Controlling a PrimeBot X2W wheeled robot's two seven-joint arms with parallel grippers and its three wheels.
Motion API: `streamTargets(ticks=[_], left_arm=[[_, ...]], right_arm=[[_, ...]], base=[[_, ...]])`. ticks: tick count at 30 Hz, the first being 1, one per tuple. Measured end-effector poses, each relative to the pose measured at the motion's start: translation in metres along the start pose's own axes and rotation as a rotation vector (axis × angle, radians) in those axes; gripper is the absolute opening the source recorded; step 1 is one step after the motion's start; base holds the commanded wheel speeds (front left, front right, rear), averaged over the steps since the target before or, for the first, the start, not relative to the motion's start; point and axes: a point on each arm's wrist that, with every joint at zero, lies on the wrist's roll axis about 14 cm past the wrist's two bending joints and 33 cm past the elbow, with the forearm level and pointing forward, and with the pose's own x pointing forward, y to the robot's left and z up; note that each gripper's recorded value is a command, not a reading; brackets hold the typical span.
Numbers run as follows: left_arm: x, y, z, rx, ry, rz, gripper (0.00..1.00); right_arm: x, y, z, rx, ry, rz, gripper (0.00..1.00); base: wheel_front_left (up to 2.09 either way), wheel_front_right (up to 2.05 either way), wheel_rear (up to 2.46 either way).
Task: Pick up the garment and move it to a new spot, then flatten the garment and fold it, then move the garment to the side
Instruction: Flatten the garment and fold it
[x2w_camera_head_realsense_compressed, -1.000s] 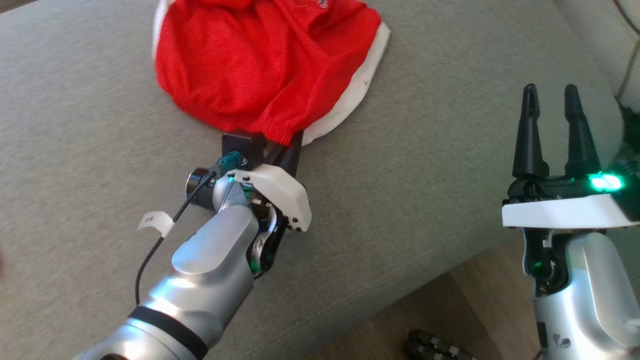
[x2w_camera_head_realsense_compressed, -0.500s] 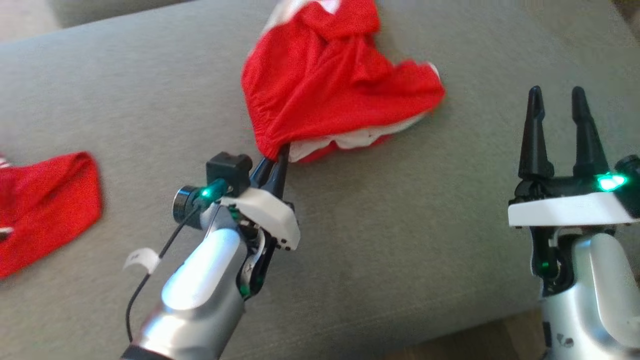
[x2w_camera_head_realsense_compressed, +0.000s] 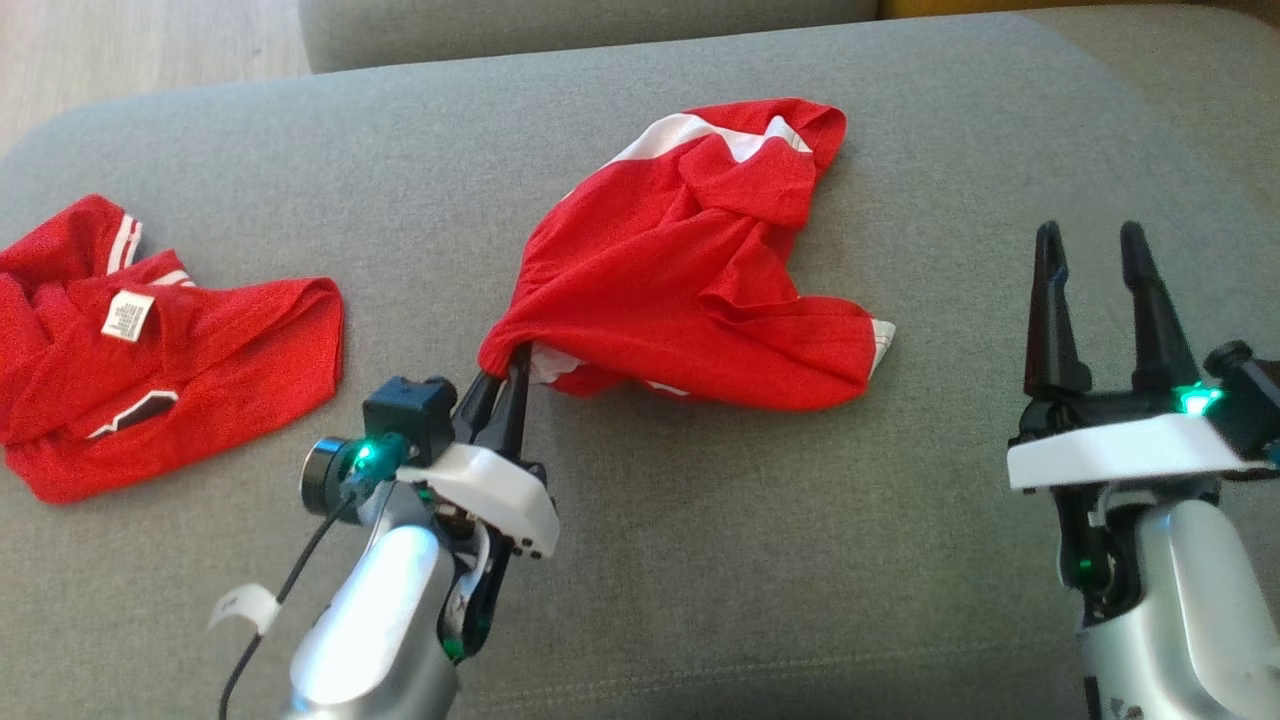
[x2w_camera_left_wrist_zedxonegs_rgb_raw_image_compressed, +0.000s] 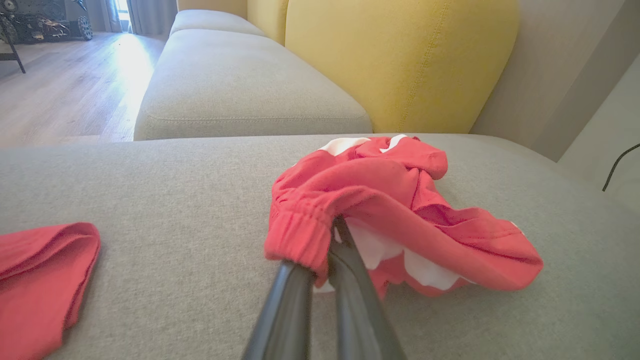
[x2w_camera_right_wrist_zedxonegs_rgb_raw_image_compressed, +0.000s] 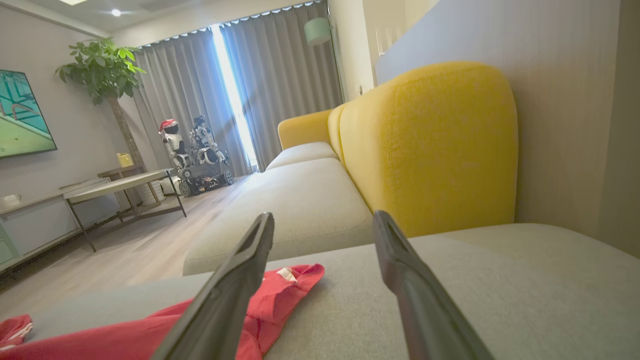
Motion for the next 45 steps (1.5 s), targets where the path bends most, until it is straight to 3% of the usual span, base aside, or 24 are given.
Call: streamTargets(ticks=[11,27,36,45], left_arm=[[-0.005,0.002,-0.009,0.007,0.014,-0.007,0.0],[-0.006,-0.005,-0.042,0.078,0.115,-0.082,0.0],[-0.005,-0.002,-0.054,0.08,0.148,-0.091,0.0],[-0.008,0.011,-0.058,0.074,0.157,-0.06,0.0]], right_arm=[[-0.014,-0.005,-0.052,0.029,0.194,-0.021,1.0],[-0.022,-0.008,-0.076,0.049,0.269,-0.035,1.0],[-0.012,-0.002,-0.116,0.103,0.424,-0.029,1.0],[-0.005,-0.006,-0.162,0.037,0.604,-0.013,1.0]], base=[[0.0,0.0,0.0],[0.0,0.0,0.0],[0.0,0.0,0.0],[0.0,0.0,0.0]])
